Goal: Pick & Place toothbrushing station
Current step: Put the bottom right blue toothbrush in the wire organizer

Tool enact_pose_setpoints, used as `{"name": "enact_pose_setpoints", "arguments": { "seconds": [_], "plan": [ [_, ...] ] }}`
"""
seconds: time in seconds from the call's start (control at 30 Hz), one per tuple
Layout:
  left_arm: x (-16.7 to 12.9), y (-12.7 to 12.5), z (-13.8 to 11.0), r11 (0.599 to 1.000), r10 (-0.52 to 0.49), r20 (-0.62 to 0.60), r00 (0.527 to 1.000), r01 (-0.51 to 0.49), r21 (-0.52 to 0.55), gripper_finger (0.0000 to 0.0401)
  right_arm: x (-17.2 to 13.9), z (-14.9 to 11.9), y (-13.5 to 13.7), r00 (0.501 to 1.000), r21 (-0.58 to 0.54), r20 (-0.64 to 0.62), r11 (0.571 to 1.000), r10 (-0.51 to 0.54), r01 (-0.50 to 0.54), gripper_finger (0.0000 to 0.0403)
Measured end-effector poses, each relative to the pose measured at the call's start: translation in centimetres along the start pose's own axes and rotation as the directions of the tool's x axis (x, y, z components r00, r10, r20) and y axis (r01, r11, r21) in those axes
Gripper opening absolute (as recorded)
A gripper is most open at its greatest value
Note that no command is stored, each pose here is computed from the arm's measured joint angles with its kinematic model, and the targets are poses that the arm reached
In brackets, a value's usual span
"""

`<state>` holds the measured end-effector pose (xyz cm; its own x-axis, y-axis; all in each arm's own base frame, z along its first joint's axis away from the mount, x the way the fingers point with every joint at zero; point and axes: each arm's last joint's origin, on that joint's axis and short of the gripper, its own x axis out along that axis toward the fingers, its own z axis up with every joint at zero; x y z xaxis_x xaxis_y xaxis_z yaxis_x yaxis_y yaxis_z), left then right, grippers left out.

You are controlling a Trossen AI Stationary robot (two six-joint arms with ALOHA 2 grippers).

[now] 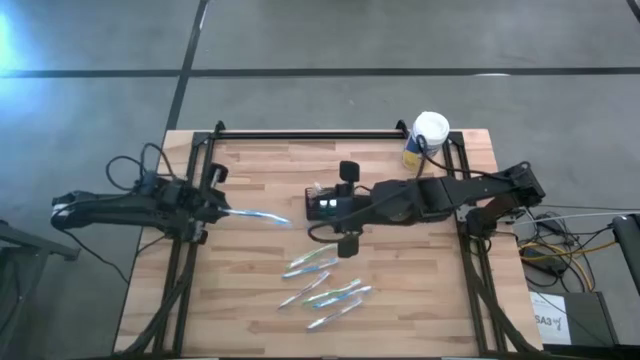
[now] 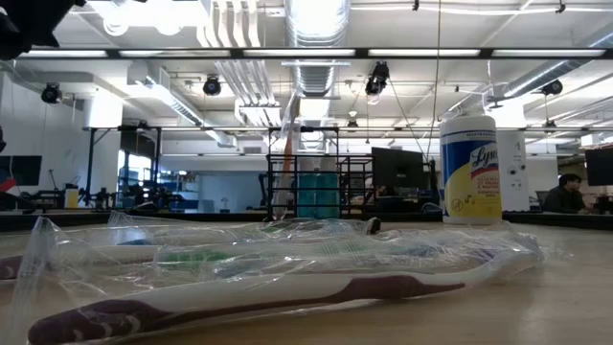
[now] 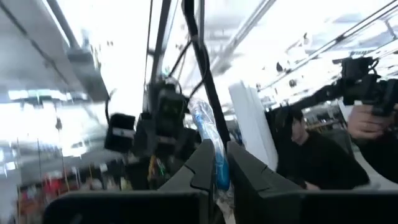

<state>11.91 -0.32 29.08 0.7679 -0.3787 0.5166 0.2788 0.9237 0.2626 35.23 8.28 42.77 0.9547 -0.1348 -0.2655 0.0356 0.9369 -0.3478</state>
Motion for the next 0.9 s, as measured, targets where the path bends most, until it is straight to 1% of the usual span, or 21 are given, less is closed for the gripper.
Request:
{"name": "enact_pose_setpoints", "arguments": {
  "seconds": [0.17, 0.3, 0.37, 0.43, 0.53, 0.63, 0.77, 0.9],
  "plan": [
    [0.4, 0.2, 0.1, 0.999, 0.000, 0.019, 1.000, -0.001, 0.037, 0.0025, 0.3, 1.4, 0.1, 0.983, -0.045, 0.170, 0.997, 0.064, -0.057, 0.0139],
    [1.3, 0.6, 0.1, 0.999, 0.000, 0.008, 1.000, -0.001, 0.052, 0.0025, 0.3, 2.3, -0.4, 0.955, -0.039, 0.291, 0.998, 0.062, -0.052, 0.0142],
    [1.9, 0.9, 0.4, 0.998, 0.000, 0.027, 1.000, -0.002, 0.067, 0.0025, 0.4, 2.3, -0.7, 0.948, -0.028, 0.315, 0.999, 0.045, -0.039, 0.0141],
    [2.6, 1.3, 0.8, 0.997, -0.006, 0.038, 0.999, 0.003, 0.074, 0.0025, 0.7, 2.1, -1.0, 0.949, -0.028, 0.313, 0.999, 0.045, -0.038, 0.0140],
    [4.0, 1.8, 1.6, 0.995, -0.044, 0.049, 0.998, 0.039, 0.090, 0.0025, 1.0, 1.8, -1.5, 0.945, -0.015, 0.320, 0.998, 0.063, -0.062, 0.0140],
    [5.4, 2.5, 1.8, 0.994, -0.070, 0.045, 0.997, 0.065, 0.089, 0.0025, 1.4, 1.4, -1.8, 0.932, 0.001, 0.355, 0.997, 0.076, -0.082, 0.0144],
    [6.9, 3.1, 1.6, 0.993, -0.089, 0.041, 0.995, 0.085, 0.087, 0.0025, 1.8, 1.3, -1.9, 0.892, -0.012, 0.439, 0.994, 0.106, -0.112, 0.0150],
    [7.7, 3.4, 1.2, 0.990, -0.115, 0.050, 0.992, 0.110, 0.092, 0.0025, 2.1, 0.8, -1.5, 0.853, -0.040, 0.510, 0.994, 0.108, -0.102, 0.0155]
  ]
}}
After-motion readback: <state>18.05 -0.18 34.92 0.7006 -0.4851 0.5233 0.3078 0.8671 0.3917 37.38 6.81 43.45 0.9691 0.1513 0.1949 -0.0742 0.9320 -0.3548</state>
